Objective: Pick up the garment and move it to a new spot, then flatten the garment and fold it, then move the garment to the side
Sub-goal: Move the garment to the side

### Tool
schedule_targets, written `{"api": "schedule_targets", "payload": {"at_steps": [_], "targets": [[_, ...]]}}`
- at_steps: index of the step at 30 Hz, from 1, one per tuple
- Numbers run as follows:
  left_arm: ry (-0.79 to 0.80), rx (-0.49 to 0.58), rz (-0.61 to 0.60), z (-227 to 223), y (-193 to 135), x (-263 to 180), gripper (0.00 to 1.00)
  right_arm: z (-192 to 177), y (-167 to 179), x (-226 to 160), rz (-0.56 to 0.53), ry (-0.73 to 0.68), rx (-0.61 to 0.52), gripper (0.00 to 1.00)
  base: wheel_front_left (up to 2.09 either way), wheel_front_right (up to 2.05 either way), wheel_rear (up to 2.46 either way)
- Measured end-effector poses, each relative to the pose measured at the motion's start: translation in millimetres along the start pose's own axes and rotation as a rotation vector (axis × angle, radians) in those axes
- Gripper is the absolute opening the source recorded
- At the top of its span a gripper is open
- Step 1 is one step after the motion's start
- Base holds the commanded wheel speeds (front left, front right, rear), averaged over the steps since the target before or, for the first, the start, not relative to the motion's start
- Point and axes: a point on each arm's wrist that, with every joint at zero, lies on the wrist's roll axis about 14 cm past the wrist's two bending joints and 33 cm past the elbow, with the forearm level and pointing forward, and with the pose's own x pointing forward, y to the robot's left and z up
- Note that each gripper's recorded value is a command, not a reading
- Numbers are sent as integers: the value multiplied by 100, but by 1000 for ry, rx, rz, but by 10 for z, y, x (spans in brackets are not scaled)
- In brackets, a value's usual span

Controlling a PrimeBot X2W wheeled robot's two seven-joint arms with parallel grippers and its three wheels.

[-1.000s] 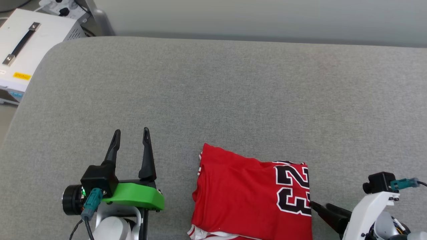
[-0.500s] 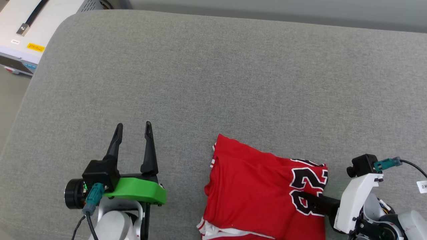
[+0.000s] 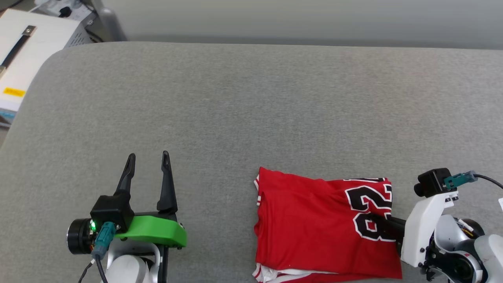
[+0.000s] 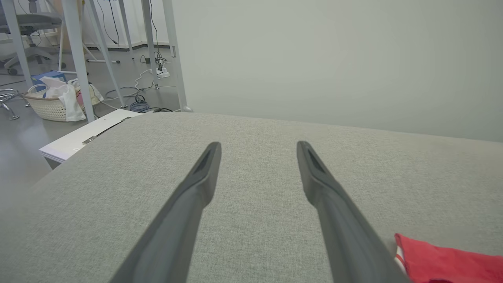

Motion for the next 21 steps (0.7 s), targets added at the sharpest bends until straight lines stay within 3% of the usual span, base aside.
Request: {"api": "schedule_targets", "payload": {"at_steps": [9,21], "targets": [[-22,-29,-193,7,-658,229,100,72,-676,-713,-272,-81,-56,0,0,0,0],[-49,-47,-529,-47,-1821,735,100,428,-1621,-1517,-644,-229,-64,0,0,0,0]]}}
